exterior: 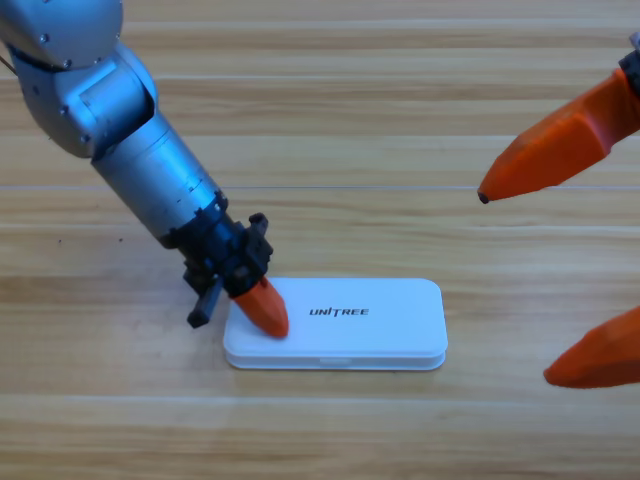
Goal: Clean up eraser and pencils
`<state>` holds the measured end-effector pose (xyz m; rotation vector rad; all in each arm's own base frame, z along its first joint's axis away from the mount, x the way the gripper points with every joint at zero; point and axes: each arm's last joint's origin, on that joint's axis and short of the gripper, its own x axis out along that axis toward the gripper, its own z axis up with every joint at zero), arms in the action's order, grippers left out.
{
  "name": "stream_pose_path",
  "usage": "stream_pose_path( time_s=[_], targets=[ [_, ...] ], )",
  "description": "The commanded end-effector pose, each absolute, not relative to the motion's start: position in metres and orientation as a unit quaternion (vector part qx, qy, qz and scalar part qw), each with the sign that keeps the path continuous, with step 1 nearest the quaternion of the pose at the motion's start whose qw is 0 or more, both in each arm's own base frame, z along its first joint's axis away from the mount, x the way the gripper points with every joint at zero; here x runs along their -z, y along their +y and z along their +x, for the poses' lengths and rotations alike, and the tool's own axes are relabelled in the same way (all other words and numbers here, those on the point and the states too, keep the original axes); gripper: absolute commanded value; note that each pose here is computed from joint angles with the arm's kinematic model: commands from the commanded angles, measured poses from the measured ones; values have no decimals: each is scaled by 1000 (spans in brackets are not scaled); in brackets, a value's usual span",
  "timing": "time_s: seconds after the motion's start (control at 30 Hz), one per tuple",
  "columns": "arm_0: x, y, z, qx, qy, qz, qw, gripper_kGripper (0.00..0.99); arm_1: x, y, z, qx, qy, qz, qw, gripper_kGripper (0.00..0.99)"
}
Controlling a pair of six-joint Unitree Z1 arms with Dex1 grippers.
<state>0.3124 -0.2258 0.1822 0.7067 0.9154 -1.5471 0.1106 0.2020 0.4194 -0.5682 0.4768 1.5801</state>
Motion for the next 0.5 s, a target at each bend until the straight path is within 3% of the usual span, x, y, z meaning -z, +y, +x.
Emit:
stream_pose_path(
  time_s=[0.03,0.23,0.3,0.4,0.5],
  targets=[
    [-156,-233,310,646,408,318,561,0,-415,198,114,-688,209,-242,651,976],
    [-150,-238,307,641,412,326,560,0,-415,198,114,-689,210,-242,650,976],
    [-173,-237,303,643,405,326,563,0,-414,198,114,-689,210,-242,650,976],
    [-235,-229,287,648,378,325,576,0,-414,198,114,-689,211,-242,649,976],
    [-308,-210,252,646,333,318,609,841,-414,198,114,-689,211,-242,649,976]
  ],
)
